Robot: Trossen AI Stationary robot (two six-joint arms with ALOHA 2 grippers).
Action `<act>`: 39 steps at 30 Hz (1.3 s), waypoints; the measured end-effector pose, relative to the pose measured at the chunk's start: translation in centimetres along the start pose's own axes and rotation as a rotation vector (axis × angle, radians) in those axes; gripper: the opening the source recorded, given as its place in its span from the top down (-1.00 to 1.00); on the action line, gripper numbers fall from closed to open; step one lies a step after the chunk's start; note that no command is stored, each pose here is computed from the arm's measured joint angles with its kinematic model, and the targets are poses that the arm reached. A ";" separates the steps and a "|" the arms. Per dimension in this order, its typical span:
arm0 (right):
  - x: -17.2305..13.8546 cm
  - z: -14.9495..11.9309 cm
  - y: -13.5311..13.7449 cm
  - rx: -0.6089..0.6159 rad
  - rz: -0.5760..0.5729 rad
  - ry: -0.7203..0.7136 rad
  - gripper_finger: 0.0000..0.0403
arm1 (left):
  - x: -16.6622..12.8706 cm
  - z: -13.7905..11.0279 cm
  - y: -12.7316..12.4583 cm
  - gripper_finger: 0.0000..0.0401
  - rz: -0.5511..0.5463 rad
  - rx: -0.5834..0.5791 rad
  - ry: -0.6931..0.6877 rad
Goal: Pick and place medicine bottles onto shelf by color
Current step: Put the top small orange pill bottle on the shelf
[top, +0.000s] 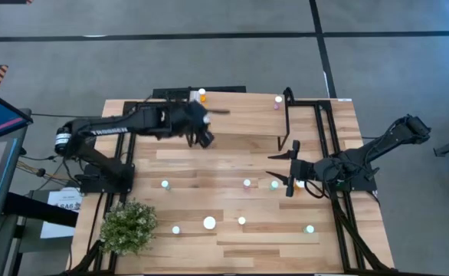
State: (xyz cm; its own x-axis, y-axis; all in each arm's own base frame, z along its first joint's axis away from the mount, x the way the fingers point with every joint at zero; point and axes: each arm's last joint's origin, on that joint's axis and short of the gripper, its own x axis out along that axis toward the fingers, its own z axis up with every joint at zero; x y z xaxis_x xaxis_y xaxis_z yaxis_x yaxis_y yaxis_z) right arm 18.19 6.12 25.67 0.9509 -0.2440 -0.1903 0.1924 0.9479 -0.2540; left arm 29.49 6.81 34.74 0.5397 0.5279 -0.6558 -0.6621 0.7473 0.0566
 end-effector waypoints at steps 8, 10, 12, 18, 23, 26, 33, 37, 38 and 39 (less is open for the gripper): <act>0.0 0.0 0.0 -0.001 0.000 0.001 -0.24 | 2.6 1.2 4.3 0.42 0.020 -0.111 0.053; 0.0 0.0 0.0 -0.001 0.000 0.001 -0.24 | 3.6 1.0 4.9 0.42 0.032 -0.108 0.091; 0.0 0.0 0.0 -0.002 0.000 0.002 -0.24 | 4.4 1.1 5.1 0.42 0.042 -0.105 0.097; 0.0 0.0 0.0 0.000 0.000 0.000 -0.24 | 6.9 0.7 5.6 0.42 0.075 -0.092 0.151; 0.0 0.0 0.0 -0.001 0.000 0.001 -0.24 | 7.3 1.1 6.2 0.42 0.097 -0.096 0.119; 0.0 0.0 0.0 -0.001 0.000 0.000 -0.24 | 7.4 1.2 6.7 0.42 0.121 -0.105 0.105; 0.0 0.0 0.0 -0.001 0.000 0.000 -0.24 | 8.7 1.1 7.4 0.42 0.142 -0.102 0.125; 0.0 0.0 0.0 0.000 0.000 0.000 -0.24 | 9.0 1.1 7.3 0.42 0.131 -0.091 0.125; 0.0 0.0 0.0 -0.002 0.000 0.001 -0.24 | 9.1 1.2 7.3 0.42 0.132 -0.091 0.122; 0.0 0.0 0.0 -0.002 0.000 0.002 -0.24 | 9.1 1.2 7.3 0.42 0.130 -0.091 0.120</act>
State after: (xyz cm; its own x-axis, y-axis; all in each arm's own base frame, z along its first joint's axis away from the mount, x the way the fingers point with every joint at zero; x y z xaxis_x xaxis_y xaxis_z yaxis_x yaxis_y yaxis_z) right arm 18.19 6.12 25.66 0.9505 -0.2446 -0.1919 0.1921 0.9474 -0.2558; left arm 30.18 17.55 30.08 0.3837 0.5617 -0.7330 -0.7697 0.6331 0.0822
